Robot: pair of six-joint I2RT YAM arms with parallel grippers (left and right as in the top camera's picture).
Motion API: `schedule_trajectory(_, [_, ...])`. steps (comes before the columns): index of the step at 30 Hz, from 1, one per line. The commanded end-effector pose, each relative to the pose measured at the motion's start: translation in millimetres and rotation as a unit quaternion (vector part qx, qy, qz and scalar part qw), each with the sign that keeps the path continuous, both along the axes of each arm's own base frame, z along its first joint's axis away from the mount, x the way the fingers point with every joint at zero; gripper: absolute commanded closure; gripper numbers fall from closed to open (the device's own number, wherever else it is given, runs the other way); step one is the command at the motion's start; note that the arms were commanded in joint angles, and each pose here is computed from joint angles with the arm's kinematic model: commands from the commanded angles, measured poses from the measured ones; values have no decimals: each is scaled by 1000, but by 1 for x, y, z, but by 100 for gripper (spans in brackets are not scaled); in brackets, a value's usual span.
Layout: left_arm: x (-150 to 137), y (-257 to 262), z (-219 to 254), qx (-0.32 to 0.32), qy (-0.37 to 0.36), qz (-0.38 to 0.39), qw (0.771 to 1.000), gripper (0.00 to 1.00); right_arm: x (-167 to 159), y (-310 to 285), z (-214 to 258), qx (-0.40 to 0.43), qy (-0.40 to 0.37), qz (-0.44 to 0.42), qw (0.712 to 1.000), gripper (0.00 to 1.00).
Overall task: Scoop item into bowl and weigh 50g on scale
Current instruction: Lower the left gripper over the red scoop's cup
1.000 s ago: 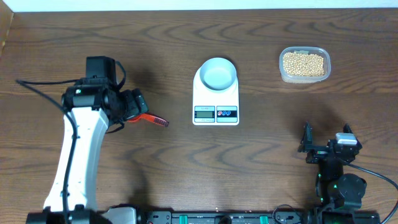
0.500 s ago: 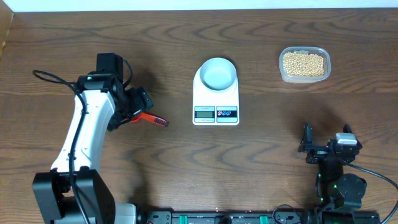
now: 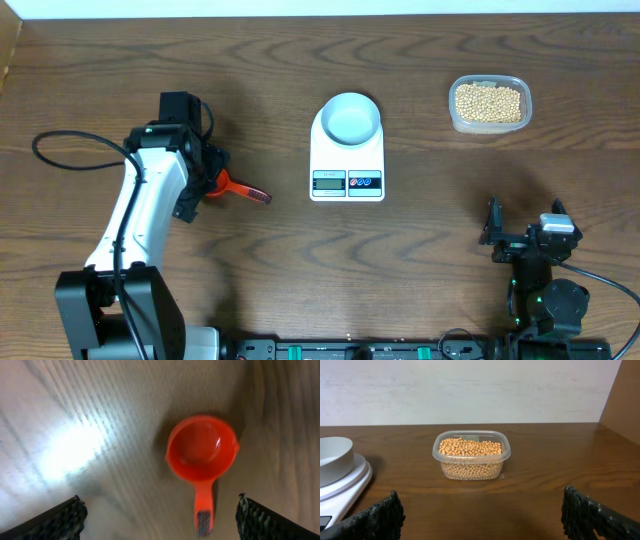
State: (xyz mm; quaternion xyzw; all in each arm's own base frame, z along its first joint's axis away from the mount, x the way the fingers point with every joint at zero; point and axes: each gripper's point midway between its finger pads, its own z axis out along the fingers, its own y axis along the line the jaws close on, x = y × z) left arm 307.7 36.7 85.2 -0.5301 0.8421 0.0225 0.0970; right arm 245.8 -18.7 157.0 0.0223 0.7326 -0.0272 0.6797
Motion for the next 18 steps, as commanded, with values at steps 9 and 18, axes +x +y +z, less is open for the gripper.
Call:
schedule_trajectory(9, [-2, 6, -30, 9, -12, 67, 998, 3, 0, -3, 0, 3, 0, -8, 1000, 1])
schedule_trajectory(18, [9, 6, -45, 9, -19, 67, 998, 9, 0, -3, 0, 3, 0, -8, 1000, 1])
